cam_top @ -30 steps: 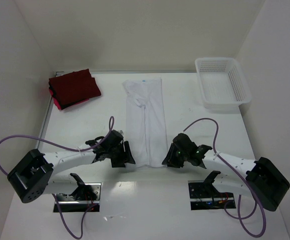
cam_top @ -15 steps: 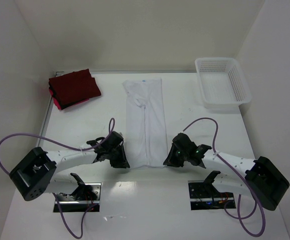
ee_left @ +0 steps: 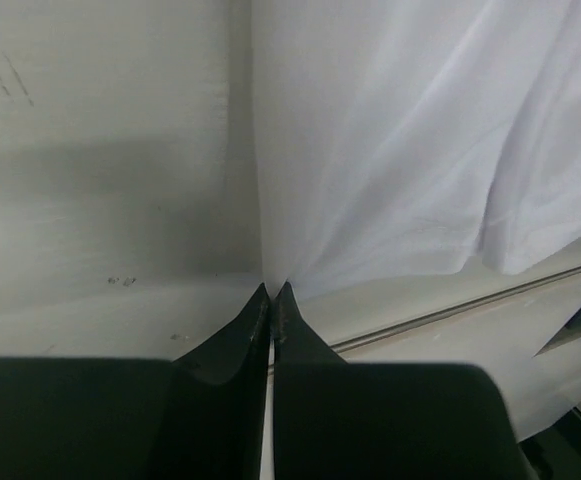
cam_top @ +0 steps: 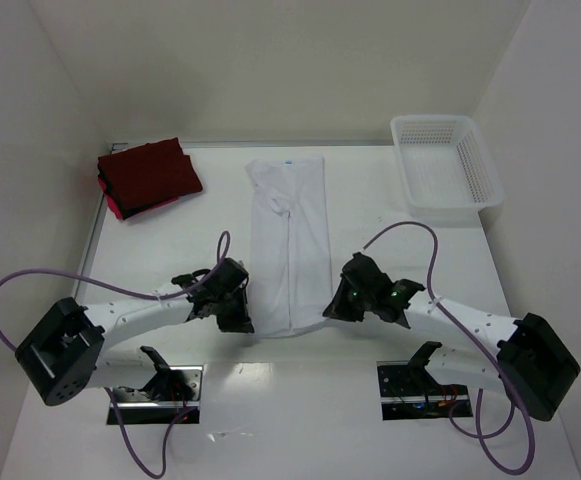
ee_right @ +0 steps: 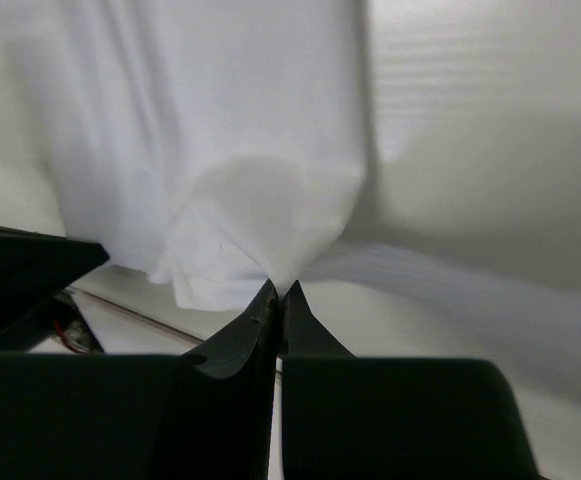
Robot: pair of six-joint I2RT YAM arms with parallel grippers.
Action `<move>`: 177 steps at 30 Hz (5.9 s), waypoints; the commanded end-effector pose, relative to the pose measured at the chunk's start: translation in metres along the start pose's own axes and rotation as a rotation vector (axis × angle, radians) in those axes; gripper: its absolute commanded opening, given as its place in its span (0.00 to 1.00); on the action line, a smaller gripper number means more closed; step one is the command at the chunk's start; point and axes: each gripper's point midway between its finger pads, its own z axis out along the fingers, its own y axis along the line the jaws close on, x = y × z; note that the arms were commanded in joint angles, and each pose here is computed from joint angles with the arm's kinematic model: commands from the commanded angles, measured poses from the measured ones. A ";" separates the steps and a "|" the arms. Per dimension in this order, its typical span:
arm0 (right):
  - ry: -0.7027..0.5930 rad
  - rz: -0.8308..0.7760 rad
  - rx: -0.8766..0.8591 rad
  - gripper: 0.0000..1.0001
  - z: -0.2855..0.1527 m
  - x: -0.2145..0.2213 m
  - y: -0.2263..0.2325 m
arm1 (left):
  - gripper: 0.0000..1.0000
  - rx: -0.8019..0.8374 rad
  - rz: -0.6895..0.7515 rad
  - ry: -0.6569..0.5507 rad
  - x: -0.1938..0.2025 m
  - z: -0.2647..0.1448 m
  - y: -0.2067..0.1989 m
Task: Fold and stack the t-shirts
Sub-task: Grab the bottom of the folded rectangular tshirt with both arms, then fold the folded rectangular tshirt in 1/3 of the way, then grab one side of the 2/3 rectangular tshirt with both arms
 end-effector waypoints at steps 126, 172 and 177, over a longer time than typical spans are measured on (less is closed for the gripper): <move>-0.309 -0.156 -0.088 0.60 0.029 -0.217 0.055 | 1.00 0.034 0.277 -0.535 -0.347 -0.039 -0.075; -0.160 -0.153 -0.014 0.41 0.087 -0.163 0.032 | 0.60 0.025 0.156 -0.204 -0.213 0.051 -0.008; -0.144 -0.145 0.002 0.21 0.099 -0.162 0.027 | 0.40 0.012 0.145 -0.188 -0.207 0.054 0.000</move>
